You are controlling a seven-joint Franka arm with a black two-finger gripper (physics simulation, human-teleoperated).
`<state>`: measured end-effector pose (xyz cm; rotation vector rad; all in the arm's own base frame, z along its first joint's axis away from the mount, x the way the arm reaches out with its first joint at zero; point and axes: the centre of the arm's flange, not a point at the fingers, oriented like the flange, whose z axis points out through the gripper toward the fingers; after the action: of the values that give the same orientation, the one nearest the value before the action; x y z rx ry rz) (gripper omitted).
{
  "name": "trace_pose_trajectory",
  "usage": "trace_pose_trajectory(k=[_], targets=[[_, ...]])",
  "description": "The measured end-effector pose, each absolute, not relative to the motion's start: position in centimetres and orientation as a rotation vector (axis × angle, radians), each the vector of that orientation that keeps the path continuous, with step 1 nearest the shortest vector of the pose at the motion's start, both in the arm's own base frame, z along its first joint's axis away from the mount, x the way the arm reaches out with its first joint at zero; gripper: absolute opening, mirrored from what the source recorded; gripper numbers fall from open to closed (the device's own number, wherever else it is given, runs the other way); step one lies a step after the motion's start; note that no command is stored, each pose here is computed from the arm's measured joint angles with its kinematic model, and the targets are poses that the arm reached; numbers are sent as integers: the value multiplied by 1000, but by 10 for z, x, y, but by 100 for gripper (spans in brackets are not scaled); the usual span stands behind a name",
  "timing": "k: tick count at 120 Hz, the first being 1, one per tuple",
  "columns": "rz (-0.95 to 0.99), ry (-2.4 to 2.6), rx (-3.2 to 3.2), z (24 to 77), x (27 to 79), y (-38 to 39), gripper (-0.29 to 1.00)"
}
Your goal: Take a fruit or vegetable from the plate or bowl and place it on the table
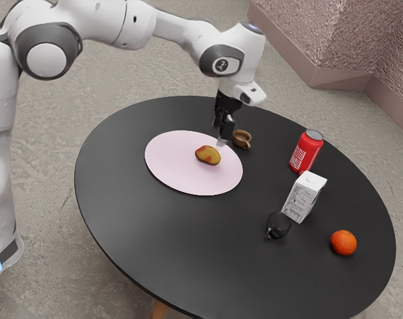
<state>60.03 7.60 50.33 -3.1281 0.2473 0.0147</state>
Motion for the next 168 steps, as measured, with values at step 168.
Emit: trace_pose_trajectory(k=[168], targets=[[23, 283, -3119, 417, 601, 99, 38]])
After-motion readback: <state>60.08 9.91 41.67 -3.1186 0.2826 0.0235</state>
